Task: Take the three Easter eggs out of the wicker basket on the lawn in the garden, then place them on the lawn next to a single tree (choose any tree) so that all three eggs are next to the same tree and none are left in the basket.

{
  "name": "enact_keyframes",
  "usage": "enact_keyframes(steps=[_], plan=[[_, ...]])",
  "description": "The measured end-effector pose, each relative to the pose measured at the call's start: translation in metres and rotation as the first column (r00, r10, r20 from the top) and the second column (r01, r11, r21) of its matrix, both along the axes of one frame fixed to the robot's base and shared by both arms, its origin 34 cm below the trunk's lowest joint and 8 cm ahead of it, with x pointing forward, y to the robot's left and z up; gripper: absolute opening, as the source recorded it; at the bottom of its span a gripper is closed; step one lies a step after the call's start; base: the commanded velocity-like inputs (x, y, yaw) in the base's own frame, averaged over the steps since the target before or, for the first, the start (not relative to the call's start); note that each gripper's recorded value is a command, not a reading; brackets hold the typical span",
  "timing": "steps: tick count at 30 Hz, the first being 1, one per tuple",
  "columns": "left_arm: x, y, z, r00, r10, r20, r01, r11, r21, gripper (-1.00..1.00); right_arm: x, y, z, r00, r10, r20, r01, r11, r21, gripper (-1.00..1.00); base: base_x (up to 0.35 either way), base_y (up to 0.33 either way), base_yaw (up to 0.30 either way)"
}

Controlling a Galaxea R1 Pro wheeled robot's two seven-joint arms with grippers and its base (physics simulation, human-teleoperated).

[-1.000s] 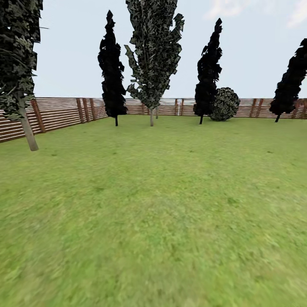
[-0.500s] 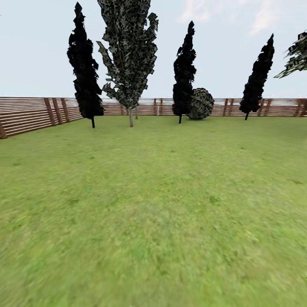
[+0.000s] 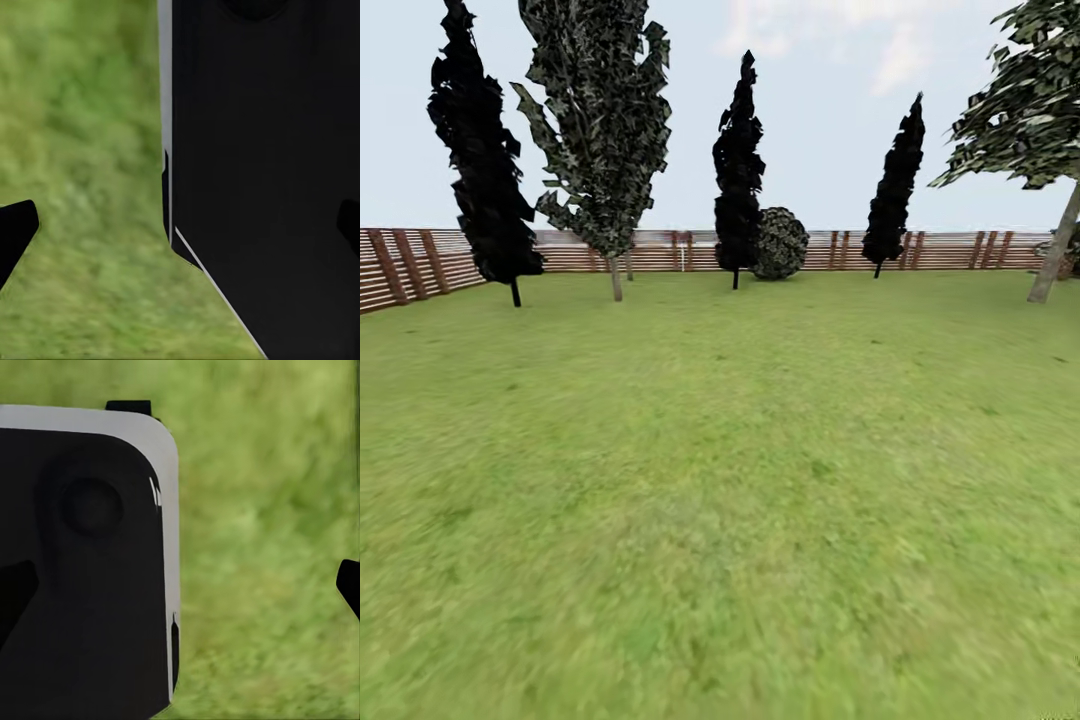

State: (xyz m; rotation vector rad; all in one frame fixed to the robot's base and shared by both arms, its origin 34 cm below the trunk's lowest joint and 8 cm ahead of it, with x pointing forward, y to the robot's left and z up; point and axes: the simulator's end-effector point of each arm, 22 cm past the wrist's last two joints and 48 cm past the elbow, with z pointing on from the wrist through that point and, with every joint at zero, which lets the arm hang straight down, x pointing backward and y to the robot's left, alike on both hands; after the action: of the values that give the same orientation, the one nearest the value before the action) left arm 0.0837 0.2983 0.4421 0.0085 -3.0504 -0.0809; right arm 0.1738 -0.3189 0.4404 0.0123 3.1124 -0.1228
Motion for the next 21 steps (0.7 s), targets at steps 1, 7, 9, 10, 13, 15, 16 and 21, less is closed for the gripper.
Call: enact_keyframes(steps=[1,7,9,10,13,15,16,21], plan=[[0.0000,0.0001,0.0000,1.000,0.000,0.000,0.000,1.000,0.000,1.00,0.0000,-0.0001,0.0000,1.000,-0.001,0.000,0.001,1.000,0.000,1.00,0.341,0.000,-0.137],[-0.0001,-0.0007,0.0000,1.000,0.000,0.000,0.000,1.000,-0.001,1.00,0.0019,-0.0051,0.0005,1.000,-0.003,0.003,0.003,1.000,-0.011,1.00,0.341,0.000,-0.071],[-0.0001,-0.0007,0.0000,1.000,0.000,0.000,0.000,1.000,-0.001,1.00,0.0018,-0.0045,0.0004,1.000,0.000,0.003,0.000,1.000,-0.008,1.00,0.341,0.000,-0.219],[0.0000,-0.0007,0.0000,1.000,0.000,0.000,0.000,1.000,-0.001,1.00,0.0017,-0.0046,0.0004,1.000,0.001,0.003,-0.001,1.000,-0.007,1.00,0.341,0.000,-0.270],[0.0000,-0.0005,0.0000,1.000,0.000,0.000,0.000,1.000,-0.001,1.00,0.0020,-0.0051,0.0005,1.000,0.001,0.003,-0.001,1.000,-0.007,1.00,0.341,0.000,-0.285],[0.0000,-0.0004,0.0000,1.000,0.000,0.000,0.000,1.000,-0.001,1.00,0.0017,-0.0057,0.0005,1.000,0.001,0.003,-0.001,1.000,-0.007,1.00,0.341,0.000,-0.294],[0.0000,-0.0002,0.0000,1.000,0.000,0.000,0.000,1.000,0.000,1.00,0.0017,-0.0058,0.0006,1.000,0.000,0.003,0.000,1.000,-0.008,1.00,0.341,0.000,-0.297],[0.0000,-0.0008,-0.0001,1.000,-0.001,0.000,0.001,1.000,-0.001,1.00,0.0020,-0.0071,0.0007,1.000,-0.001,0.004,0.001,1.000,-0.009,1.00,0.341,0.000,-0.299]])
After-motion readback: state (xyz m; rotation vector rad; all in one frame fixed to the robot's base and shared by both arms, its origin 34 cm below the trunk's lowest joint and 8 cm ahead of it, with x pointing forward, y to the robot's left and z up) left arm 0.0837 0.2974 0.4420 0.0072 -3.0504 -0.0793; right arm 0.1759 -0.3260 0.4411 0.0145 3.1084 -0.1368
